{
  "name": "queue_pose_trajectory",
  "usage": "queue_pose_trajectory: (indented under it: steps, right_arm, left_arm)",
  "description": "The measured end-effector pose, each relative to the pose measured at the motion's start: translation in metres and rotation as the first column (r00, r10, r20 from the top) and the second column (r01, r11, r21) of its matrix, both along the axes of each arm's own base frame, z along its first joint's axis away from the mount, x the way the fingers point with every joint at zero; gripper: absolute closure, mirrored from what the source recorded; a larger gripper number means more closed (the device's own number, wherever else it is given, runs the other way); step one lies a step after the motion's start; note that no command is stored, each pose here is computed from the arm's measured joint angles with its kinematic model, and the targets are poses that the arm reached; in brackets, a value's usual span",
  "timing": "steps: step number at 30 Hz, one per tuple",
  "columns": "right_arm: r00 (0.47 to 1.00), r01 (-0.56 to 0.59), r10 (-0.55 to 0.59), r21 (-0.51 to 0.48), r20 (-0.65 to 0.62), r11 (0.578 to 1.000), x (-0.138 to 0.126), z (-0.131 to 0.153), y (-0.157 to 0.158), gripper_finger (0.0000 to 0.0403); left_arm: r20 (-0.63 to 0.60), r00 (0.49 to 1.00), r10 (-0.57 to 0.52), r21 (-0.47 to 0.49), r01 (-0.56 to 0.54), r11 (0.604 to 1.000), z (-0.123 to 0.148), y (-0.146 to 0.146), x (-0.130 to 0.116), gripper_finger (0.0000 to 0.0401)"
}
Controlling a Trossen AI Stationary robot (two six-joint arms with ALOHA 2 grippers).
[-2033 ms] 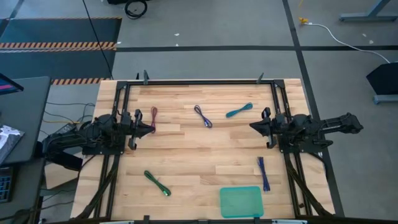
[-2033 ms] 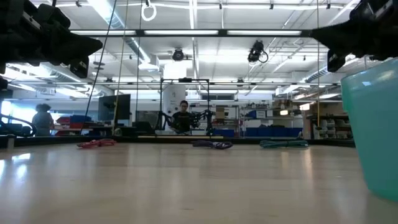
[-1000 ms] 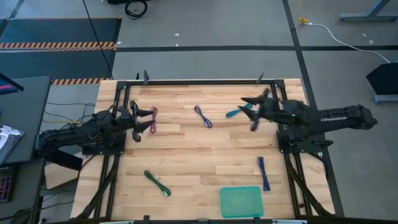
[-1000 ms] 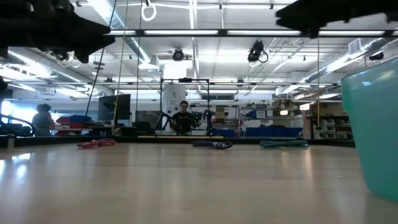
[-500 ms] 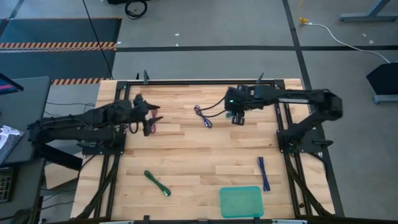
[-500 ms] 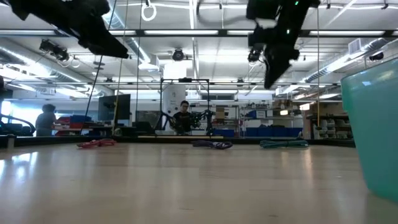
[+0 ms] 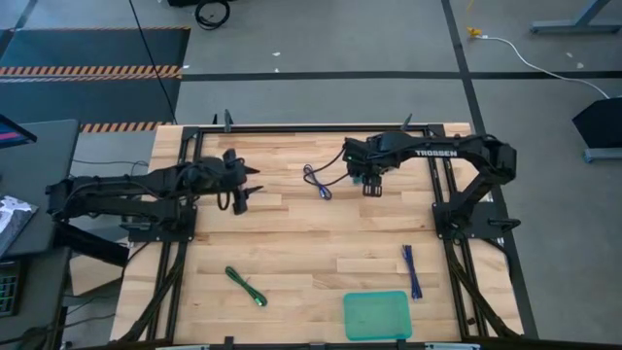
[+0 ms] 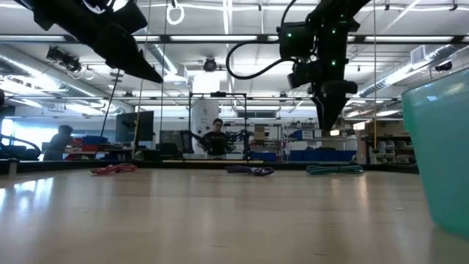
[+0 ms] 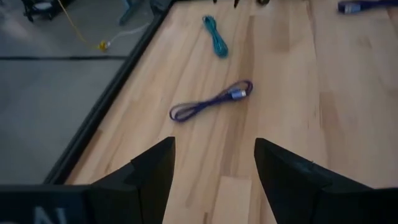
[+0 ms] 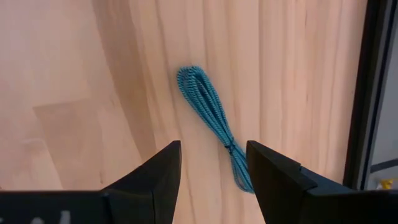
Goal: Pick and place USB-C Cables
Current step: Put the pink charger cable into the blue bin
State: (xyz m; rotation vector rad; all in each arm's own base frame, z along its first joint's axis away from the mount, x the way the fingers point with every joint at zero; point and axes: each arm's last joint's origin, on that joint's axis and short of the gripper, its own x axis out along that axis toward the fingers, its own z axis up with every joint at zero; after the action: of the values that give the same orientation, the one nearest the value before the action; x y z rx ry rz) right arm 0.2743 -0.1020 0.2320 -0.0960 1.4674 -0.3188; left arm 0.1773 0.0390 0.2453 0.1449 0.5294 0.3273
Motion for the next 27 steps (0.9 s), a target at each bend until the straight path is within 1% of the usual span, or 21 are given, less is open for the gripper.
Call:
queue_pose_trajectory:
  steps: [4,7,11,14,21,24,25,27]
  right_arm:
    - [1.000,0.025,-0.025,0.011,-0.010,1.000,-0.001,-0.004,-0.009,0.0215]
    - [0.999,0.041,-0.041,0.030,-0.015,0.999,-0.001,-0.009,-0.015,0.0215]
    - [0.999,0.041,-0.041,0.028,-0.004,0.999,0.000,-0.009,-0.018,0.0215]
    - [0.999,0.047,-0.047,0.029,-0.009,0.998,-0.001,-0.009,-0.018,0.0215]
    - [0.999,0.050,-0.050,0.028,-0.002,0.998,-0.001,-0.009,-0.018,0.0215]
    - [0.998,0.058,-0.058,0.029,-0.001,0.998,-0.001,-0.009,-0.018,0.0215]
    - [0.998,0.058,-0.058,0.029,0.000,0.998,-0.001,-0.009,-0.018,0.0215]
    - [0.998,0.059,-0.059,0.028,0.002,0.998,-0.001,-0.009,-0.018,0.0215]
  left_arm:
    - [0.060,0.998,-0.031,-0.012,0.032,0.999,0.005,-0.001,0.003,0.0173]
    - [0.128,0.990,-0.060,-0.007,0.062,0.998,0.011,-0.001,0.006,0.0173]
    - [0.192,0.977,-0.089,0.045,0.082,0.996,0.018,-0.001,0.008,0.0173]
    - [0.180,0.980,-0.088,0.043,0.082,0.996,0.017,-0.001,0.008,0.0173]
    - [0.141,0.988,-0.069,-0.007,0.071,0.997,0.011,-0.001,0.007,0.0173]
    - [0.129,0.989,-0.068,-0.011,0.070,0.998,0.009,-0.001,0.009,0.0173]
    - [0.123,0.990,-0.064,-0.002,0.064,0.998,0.009,0.000,0.009,0.0173]
    - [0.109,0.994,-0.024,0.061,0.017,0.998,0.010,0.003,0.008,0.0173]
